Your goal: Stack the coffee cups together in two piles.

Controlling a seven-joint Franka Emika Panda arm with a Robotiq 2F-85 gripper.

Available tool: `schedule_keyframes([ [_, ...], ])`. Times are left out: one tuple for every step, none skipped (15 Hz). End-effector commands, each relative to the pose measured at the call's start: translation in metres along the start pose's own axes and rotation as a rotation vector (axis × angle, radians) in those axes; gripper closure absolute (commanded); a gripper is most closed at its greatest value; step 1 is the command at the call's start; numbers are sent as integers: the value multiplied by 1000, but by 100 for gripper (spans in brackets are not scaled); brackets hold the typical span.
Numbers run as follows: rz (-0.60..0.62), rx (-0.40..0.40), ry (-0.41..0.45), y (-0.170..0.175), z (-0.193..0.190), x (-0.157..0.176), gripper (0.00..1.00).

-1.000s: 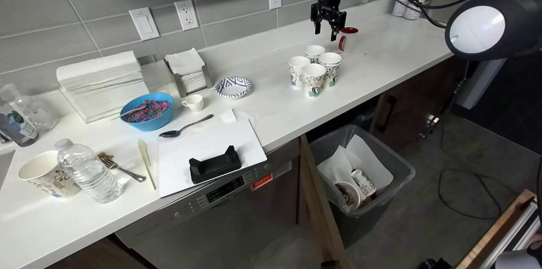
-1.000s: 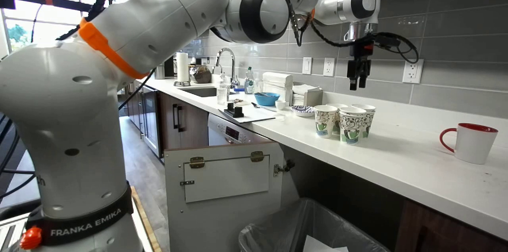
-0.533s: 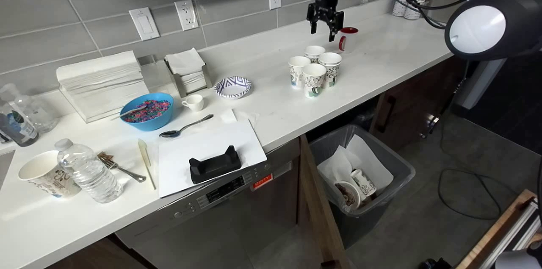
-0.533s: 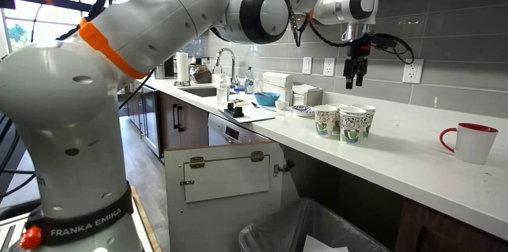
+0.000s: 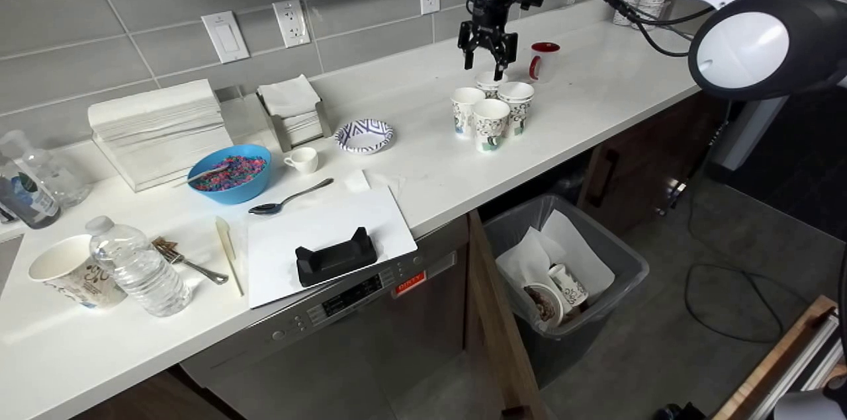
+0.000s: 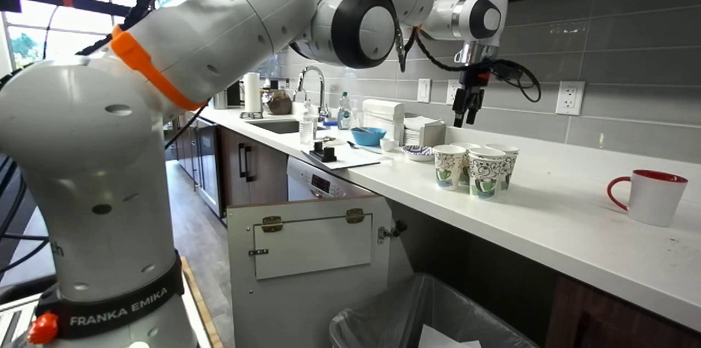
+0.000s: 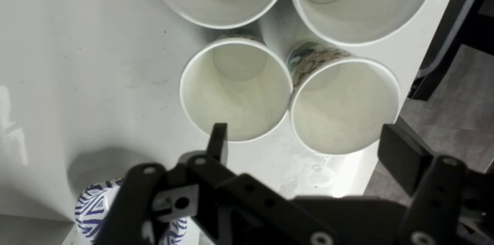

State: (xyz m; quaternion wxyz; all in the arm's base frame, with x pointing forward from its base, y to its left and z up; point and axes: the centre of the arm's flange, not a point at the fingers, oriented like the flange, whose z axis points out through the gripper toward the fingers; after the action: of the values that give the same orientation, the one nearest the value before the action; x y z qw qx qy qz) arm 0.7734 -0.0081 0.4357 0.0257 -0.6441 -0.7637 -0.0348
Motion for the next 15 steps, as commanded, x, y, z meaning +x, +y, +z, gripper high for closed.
schedule_keyframes([
  [-25, 49, 31, 9, 24, 1, 0],
  [-19, 53, 35, 8, 31, 0, 0],
  [-20, 51, 44, 8, 36, 0, 0],
  [-14, 52, 39, 8, 42, -1, 0],
  [-10, 51, 36, 9, 46, -2, 0],
  [-9, 54, 41, 9, 50, -3, 0],
  [-5, 57, 42, 10, 54, -4, 0],
  [-5, 59, 45, 11, 57, -5, 0],
  [-6, 63, 46, 12, 59, -5, 0],
  [-4, 65, 46, 13, 62, -5, 0],
  [-5, 69, 47, 13, 64, -5, 2],
  [-5, 72, 46, 14, 65, -5, 10],
  [-4, 74, 44, 13, 67, -5, 15],
  [-2, 76, 45, 13, 69, -5, 24],
  [1, 77, 43, 14, 71, -5, 34],
])
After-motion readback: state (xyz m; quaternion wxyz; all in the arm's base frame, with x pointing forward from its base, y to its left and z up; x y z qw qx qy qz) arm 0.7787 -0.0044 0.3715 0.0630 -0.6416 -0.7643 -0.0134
